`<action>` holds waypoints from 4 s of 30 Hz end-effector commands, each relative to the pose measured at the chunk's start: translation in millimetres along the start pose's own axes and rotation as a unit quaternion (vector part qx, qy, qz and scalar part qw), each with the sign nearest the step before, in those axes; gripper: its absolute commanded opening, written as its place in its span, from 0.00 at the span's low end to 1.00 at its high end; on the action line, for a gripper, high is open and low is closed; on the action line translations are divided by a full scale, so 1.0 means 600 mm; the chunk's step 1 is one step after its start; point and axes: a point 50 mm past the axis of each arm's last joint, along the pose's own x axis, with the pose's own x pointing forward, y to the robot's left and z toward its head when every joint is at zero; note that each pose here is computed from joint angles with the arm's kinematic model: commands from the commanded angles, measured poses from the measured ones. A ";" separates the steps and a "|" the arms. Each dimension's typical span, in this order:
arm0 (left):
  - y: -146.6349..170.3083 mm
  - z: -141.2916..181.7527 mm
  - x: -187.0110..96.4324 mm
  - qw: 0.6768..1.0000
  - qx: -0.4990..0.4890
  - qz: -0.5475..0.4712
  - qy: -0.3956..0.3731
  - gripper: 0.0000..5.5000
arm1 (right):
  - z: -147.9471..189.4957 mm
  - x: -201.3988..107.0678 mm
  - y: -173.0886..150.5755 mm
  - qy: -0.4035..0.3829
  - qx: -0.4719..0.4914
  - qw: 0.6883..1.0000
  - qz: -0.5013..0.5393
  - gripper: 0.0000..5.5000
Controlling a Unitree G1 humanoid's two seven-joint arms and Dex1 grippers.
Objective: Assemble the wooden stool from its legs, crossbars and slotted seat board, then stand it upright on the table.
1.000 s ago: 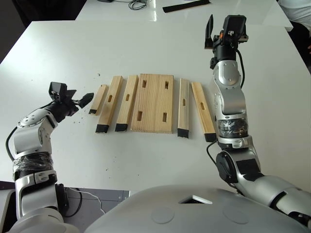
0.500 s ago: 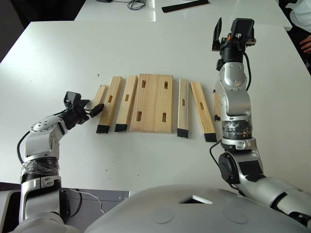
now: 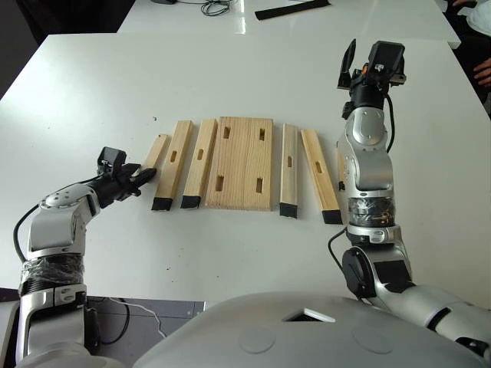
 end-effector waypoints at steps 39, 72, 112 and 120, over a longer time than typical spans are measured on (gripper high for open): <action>-0.249 0.282 -0.093 0.765 0.005 -0.432 -0.477 0.24 | 0.235 -0.009 0.012 0.036 0.242 0.583 0.775 0.74; -0.262 0.228 -0.067 0.791 0.067 -0.480 -0.373 0.24 | 0.221 -0.028 0.016 0.063 0.205 0.536 0.816 0.24; -0.208 0.285 0.071 0.858 -0.255 0.171 -0.412 0.48 | 0.006 -0.037 -0.075 0.130 -0.077 0.678 0.720 0.24; -0.207 0.274 0.038 0.829 -0.191 0.260 -0.457 0.48 | -0.006 -0.038 -0.102 0.145 -0.128 0.621 0.760 0.24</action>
